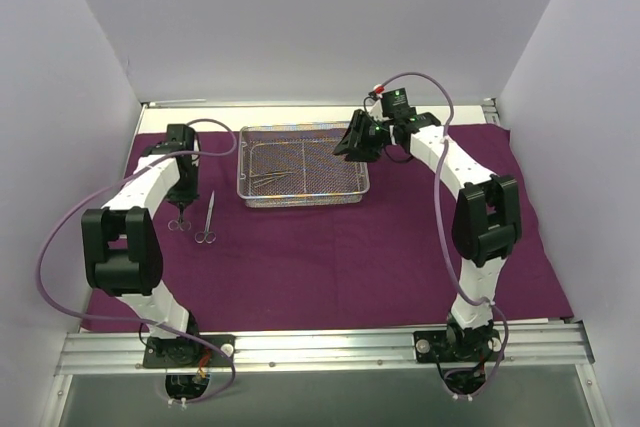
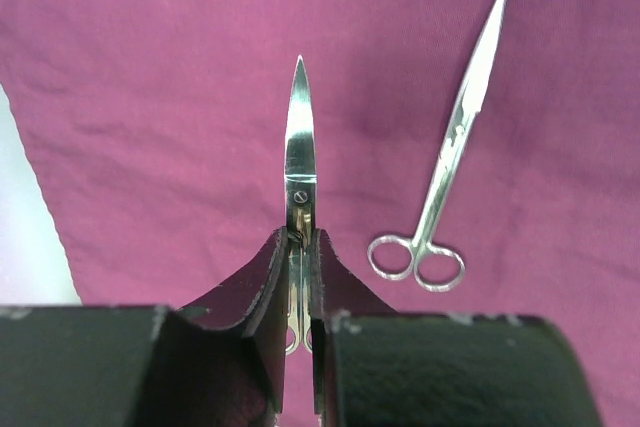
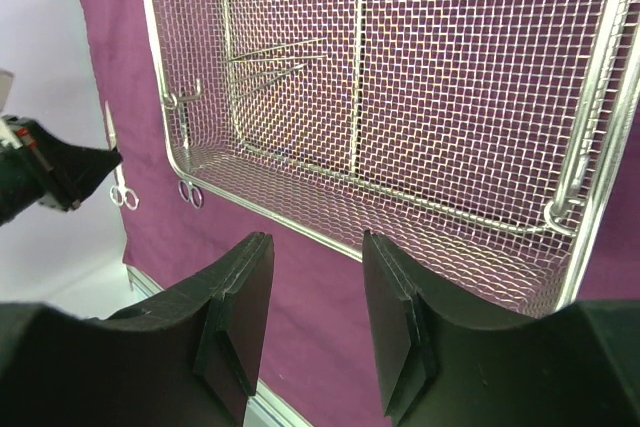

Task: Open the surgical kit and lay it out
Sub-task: Place the medical item in the surgical kit.

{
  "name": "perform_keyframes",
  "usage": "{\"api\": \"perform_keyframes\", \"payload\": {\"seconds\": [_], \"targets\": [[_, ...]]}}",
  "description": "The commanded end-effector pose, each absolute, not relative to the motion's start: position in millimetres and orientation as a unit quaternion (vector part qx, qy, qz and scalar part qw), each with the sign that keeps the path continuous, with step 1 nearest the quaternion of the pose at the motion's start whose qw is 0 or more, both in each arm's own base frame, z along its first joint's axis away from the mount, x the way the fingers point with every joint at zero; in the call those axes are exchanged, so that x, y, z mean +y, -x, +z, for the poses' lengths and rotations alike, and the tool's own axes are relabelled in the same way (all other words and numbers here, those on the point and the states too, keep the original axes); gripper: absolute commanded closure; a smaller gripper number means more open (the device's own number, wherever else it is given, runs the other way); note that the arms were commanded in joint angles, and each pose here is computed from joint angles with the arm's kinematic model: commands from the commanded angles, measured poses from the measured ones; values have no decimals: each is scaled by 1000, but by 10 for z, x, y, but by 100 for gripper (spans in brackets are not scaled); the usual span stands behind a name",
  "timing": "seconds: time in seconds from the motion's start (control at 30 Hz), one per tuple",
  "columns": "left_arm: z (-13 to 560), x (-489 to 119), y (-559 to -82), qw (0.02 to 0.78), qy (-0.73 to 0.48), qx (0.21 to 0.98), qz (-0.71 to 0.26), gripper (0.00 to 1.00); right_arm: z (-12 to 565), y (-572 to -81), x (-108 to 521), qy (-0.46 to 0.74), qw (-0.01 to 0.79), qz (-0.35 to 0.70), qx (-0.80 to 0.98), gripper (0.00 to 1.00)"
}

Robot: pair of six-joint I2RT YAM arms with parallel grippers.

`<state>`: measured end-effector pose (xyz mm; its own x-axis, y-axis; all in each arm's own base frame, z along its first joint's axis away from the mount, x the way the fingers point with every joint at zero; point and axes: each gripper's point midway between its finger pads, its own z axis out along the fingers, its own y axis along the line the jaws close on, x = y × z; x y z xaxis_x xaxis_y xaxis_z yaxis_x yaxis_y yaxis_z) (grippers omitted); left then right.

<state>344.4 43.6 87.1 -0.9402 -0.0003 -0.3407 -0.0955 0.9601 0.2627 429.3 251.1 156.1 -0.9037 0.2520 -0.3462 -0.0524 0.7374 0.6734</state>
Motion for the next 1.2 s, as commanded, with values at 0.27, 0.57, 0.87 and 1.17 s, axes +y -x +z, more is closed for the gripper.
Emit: {"api": "perform_keyframes", "payload": {"seconds": [0.27, 0.57, 0.87, 1.17], "targets": [[636, 565, -3494, 175, 10, 968, 178, 98, 1861, -4316, 2323, -44, 243, 373, 895, 59], [453, 505, -3529, 165, 7, 973, 160, 98, 1851, -4339, 2338, -42, 242, 375, 894, 59], [289, 494, -3516, 146, 10, 977, 155, 98, 1839, -4357, 2341, -43, 241, 374, 894, 59], [229, 529, -3511, 137, 13, 978, 156, 88, 1808, -4383, 2358, -43, 239, 375, 895, 59]]}}
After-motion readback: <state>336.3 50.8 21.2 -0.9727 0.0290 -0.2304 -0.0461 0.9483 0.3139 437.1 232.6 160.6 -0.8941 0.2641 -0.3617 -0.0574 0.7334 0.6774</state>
